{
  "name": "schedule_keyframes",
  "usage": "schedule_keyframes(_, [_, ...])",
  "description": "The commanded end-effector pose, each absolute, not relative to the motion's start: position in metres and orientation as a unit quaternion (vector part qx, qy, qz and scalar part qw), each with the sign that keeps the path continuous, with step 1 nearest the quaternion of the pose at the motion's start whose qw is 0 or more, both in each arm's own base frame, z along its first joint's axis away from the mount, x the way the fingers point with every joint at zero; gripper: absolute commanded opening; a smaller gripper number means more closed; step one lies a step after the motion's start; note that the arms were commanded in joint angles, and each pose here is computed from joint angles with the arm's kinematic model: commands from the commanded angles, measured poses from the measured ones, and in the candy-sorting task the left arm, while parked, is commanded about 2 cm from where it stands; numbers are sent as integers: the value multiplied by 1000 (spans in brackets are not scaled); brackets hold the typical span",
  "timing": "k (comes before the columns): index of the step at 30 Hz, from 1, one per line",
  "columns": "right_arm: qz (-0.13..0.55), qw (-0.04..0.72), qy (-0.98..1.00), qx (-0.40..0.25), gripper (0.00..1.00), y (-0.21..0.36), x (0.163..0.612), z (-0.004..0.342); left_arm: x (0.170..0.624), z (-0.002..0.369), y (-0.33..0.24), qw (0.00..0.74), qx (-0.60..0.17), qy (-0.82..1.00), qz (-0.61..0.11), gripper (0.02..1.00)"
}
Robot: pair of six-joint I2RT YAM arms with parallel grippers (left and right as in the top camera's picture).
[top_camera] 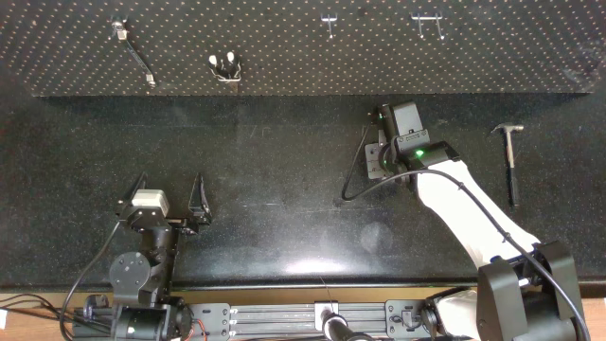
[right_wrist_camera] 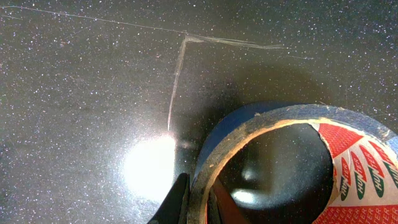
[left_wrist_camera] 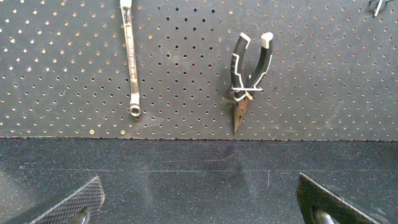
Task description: Place Tools Onto Pegboard
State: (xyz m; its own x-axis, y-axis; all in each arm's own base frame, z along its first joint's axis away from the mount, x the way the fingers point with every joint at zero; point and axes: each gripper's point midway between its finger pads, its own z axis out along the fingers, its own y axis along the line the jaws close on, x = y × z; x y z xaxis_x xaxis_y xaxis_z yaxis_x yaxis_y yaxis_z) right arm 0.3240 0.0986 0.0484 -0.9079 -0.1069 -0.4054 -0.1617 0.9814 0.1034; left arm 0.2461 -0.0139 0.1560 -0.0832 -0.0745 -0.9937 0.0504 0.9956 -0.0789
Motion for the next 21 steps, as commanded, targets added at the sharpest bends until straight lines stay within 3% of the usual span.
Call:
schedule_keyframes(1, [60, 210, 974, -65, 77, 96, 330, 51, 246, 156, -15, 678, -2, 734, -43, 996])
schedule_keyframes(8, [73, 256, 962, -66, 75, 101, 343, 73, 246, 156, -15, 678, -2, 734, -43, 996])
schedule_keyframes(15, [109, 419, 898, -77, 75, 119, 373, 163, 246, 156, -15, 678, -2, 734, -43, 996])
schedule_keyframes(21, [126, 528, 824, -160, 73, 162, 380, 225, 246, 156, -15, 678, -2, 734, -43, 996])
